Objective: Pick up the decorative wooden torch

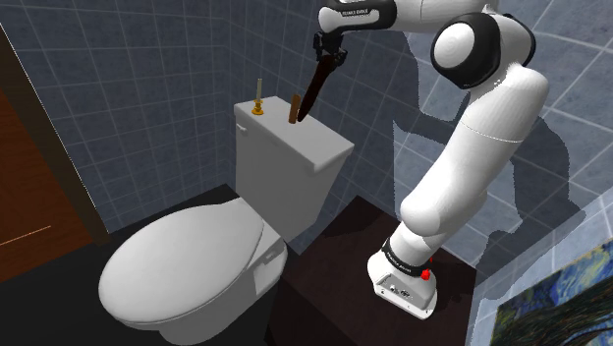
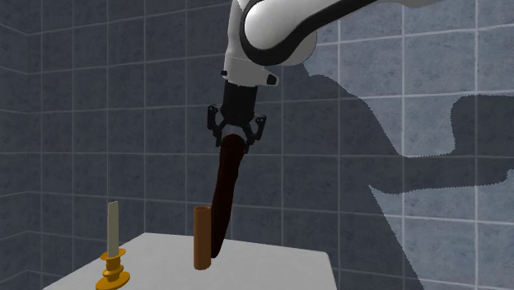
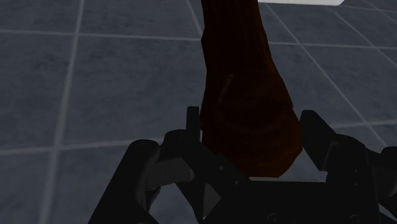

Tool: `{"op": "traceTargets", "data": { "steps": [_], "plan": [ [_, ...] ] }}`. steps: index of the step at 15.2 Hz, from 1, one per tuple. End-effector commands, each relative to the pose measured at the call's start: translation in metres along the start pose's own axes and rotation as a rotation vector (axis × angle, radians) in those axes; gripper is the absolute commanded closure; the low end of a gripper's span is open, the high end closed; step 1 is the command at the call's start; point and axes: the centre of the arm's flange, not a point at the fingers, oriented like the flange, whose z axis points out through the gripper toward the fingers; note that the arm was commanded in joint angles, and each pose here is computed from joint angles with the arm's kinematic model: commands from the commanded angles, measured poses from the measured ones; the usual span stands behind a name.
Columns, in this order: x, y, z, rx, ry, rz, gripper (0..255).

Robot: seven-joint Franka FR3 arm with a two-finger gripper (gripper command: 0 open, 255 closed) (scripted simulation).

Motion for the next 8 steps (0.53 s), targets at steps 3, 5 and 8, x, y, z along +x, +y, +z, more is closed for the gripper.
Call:
{"op": "traceTargets", "data": {
  "steps": [3, 5, 8],
  "plan": [
    [0.003, -0.002, -0.009, -0.002, -0.002, -0.001, 255],
    [0.007, -0.004, -0.018, -0.002, -0.002, -0.001, 255],
    [0.013, -0.008, -0.032, -0.002, -0.002, -0.001, 255]
  ]
}}
